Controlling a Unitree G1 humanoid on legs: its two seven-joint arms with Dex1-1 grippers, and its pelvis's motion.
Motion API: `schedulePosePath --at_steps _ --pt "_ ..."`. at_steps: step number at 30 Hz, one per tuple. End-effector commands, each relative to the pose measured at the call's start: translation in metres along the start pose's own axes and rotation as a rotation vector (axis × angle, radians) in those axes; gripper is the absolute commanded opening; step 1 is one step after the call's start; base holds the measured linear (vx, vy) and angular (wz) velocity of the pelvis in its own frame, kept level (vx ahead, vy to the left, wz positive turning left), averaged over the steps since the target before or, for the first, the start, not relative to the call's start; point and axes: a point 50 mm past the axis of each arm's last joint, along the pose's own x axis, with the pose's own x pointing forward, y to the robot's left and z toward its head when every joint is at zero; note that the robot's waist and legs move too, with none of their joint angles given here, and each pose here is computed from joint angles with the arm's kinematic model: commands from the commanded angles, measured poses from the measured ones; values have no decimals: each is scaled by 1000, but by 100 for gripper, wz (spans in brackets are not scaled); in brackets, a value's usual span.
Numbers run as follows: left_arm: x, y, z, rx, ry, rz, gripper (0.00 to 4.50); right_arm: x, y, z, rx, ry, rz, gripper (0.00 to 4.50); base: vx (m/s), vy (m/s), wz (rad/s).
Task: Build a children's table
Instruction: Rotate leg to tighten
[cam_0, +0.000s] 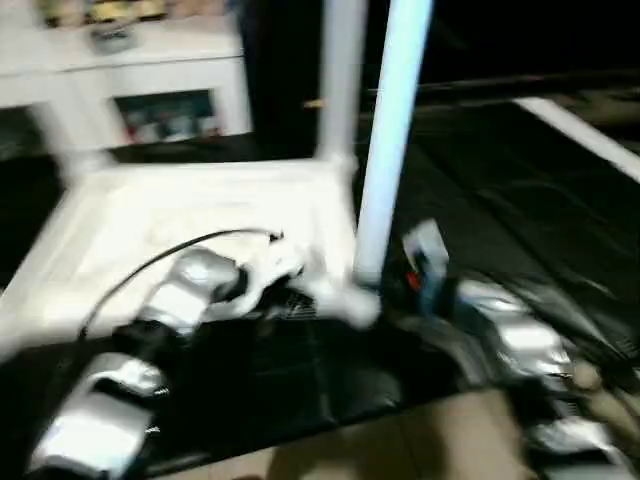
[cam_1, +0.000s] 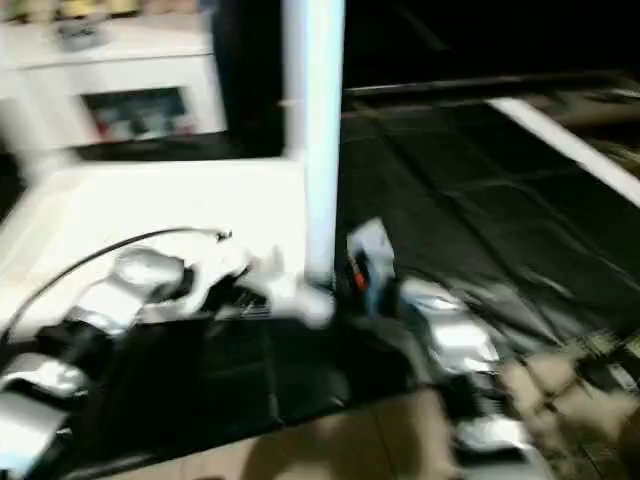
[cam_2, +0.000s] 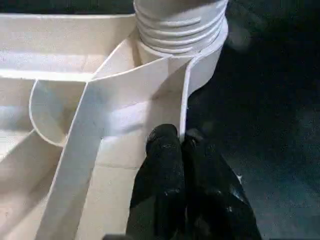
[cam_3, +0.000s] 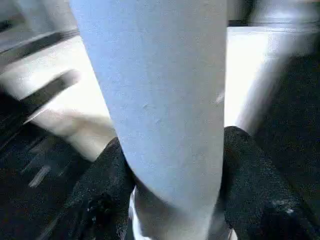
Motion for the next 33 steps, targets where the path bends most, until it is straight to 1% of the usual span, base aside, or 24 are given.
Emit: schedulePosePath --at_steps 1,3,5,6,8,9,10,11,13,15,16,17,18,21,22,23,24,25,26,27,31,33 --pt "10 3 39 6 -140 128 0 33 43 -17 208 40 115 211 0 0 0" --pt "17 -1 46 -9 -164 158 0 45 45 -16 237 54 25 211 0 0 0" --pt "21 -6 51 3 -180 156 0 49 46 -17 213 74 -9 211 0 0 0" --pt "22 -7 52 25 -182 154 0 50 47 -16 190 71 -3 211 0 0 0" --pt "22 -7 52 40 -177 155 0 50 47 -16 179 66 4 211 0 0 0" --pt "22 -7 52 43 -175 155 0 49 47 -16 178 65 4 267 0 0 0" --pt "19 -5 47 49 -155 160 0 47 44 -17 172 58 -4 267 0 0 0" --pt "19 -5 47 49 -155 160 0 47 44 -17 172 58 -4 284 0 0 0" --pt "14 -3 41 60 -140 153 0 42 38 -17 140 47 -7 292 0 0 0" --pt "12 -2 40 65 -138 149 0 41 36 -17 132 42 -9 319 0 0 0" --pt "9 -1 37 73 -129 136 0 37 31 -16 116 27 1 327 0 0 0" --pt "9 -1 36 74 -128 132 0 36 30 -16 113 25 2 332 0 0 0" --pt "5 -1 32 79 -120 99 0 28 24 -15 88 8 24 339 0 0 0" --pt "-1 -1 25 105 -111 39 0 14 15 -13 69 -15 64 371 0 0 0" --pt "-4 0 22 119 -107 16 0 8 11 -11 53 -24 83 371 0 0 0" --pt "-9 0 18 140 -93 -34 0 -4 5 -7 11 -29 128 375 0 0 0" --pt "-9 0 18 140 -93 -34 0 -4 5 -7 11 -29 128 383 0 0 0" --pt "-10 0 16 148 -87 -53 0 -9 3 -5 -8 -29 148 396 0 0 0" --pt "-13 -1 14 164 -86 -94 0 -15 2 -3 -33 -24 190 407 0 0 0" --pt "-14 -2 14 176 -85 -121 0 -19 2 -2 -48 -19 219 407 0 0 0" --pt "-25 -4 3 252 -8 -242 0 -40 -2 4 -157 45 346 441 0 0 0" --pt "-28 -5 2 268 0 -288 0 -47 -3 5 -185 74 398 447 0 0 0"
